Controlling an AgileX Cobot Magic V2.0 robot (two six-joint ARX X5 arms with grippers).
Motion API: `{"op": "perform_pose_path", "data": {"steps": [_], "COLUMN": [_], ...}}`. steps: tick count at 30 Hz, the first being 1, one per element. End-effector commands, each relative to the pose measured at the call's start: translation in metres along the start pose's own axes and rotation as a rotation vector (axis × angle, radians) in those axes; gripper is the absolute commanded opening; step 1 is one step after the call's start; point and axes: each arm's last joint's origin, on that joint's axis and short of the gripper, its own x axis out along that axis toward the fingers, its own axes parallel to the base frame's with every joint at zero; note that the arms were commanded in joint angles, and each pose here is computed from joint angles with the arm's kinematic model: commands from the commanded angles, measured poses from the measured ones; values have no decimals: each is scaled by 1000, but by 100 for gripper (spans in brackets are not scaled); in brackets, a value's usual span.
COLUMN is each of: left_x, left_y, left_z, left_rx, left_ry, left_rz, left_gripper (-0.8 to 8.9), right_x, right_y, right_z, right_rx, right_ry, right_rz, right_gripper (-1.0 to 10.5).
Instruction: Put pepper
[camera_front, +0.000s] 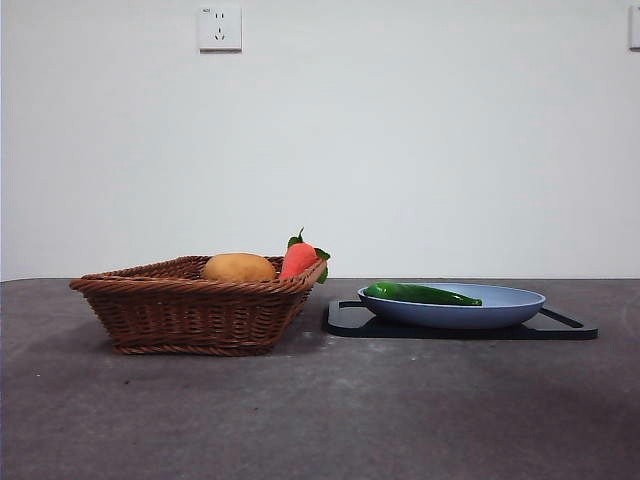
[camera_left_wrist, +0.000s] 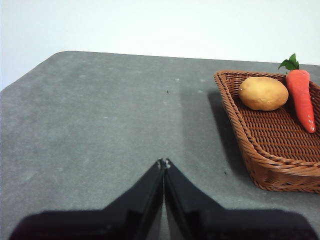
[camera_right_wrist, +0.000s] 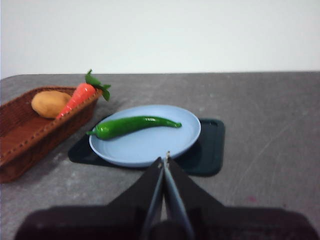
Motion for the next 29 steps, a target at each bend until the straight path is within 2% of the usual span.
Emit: {"op": "perform_pose_path", "data": {"steps": [1, 9, 13, 29], "left_x": [1, 1, 1, 1], "left_y": [1, 1, 1, 1], "left_z": [-2, -2, -2, -2], "left_rx": [-7, -7, -7, -7], "left_ry": [-3, -3, -3, -3], "left_rz": [3, 3, 3, 3], "left_gripper": [8, 8, 8, 8], "right_x": [2, 3, 4, 4], "right_y": [-1, -1, -1, -1], "right_z": [-7, -21, -20, -20], "right_rx": [24, 44, 93, 92], "right_ry": [-1, 80, 74, 74], "right_rz": [-2, -7, -8, -11], "right_gripper": [11, 11, 11, 11]}}
